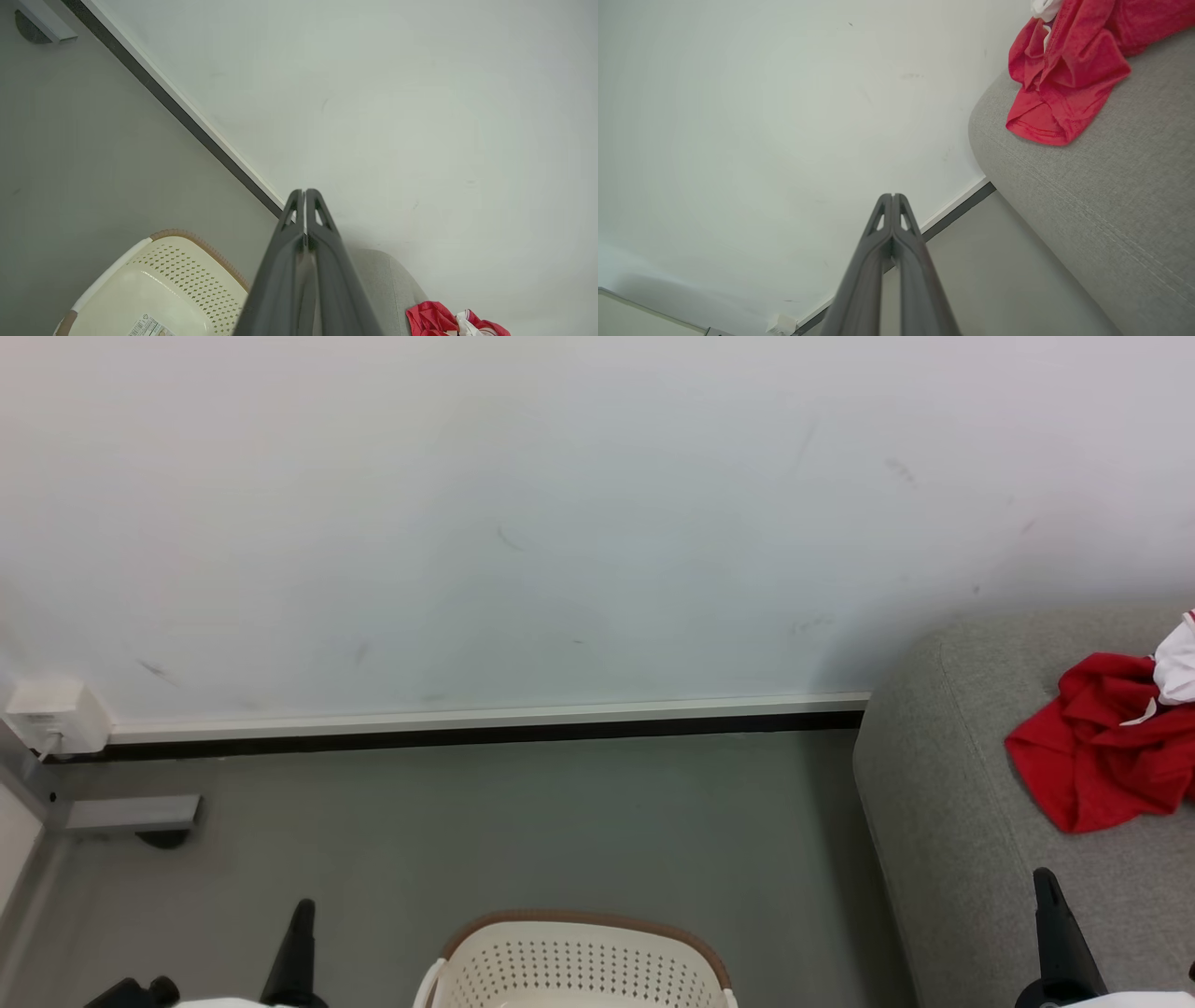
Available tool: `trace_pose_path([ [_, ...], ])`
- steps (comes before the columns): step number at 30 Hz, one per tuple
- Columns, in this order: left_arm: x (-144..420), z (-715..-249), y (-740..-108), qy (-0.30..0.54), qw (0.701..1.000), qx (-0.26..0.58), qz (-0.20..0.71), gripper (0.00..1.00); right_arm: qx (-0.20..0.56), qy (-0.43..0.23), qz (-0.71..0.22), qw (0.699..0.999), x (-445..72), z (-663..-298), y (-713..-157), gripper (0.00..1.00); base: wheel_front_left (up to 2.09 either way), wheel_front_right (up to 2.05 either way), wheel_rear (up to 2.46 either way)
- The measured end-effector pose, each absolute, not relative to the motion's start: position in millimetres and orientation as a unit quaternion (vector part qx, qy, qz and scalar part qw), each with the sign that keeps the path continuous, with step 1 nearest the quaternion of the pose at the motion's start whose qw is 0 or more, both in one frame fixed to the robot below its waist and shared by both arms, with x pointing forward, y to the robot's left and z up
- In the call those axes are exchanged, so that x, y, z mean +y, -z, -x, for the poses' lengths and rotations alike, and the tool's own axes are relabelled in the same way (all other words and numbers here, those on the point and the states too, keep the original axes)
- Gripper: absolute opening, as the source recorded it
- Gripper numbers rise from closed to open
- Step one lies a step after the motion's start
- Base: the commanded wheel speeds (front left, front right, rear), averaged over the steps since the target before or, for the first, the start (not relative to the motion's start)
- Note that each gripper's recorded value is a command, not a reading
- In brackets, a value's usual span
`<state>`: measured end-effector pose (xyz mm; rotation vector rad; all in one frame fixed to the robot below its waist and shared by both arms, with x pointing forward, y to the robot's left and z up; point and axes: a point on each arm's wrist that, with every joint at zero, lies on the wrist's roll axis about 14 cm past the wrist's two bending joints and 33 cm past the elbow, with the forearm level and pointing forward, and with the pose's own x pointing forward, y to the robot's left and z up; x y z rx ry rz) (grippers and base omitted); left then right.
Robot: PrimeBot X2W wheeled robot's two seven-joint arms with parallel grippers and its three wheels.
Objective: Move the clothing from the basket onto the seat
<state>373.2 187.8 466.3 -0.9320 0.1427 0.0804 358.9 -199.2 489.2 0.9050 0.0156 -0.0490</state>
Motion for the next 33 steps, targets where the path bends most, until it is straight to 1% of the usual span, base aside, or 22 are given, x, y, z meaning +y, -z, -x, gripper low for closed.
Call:
trace_pose_path([
  [33, 191.6, -383.2, -485.3, -0.025, 0.803, 0.042, 0.594, 0.00, 0.005, 0.020, -0.587, 0.809, -200.9, -373.7, -496.5, 0.00, 0.00, 0.00, 0.00],
])
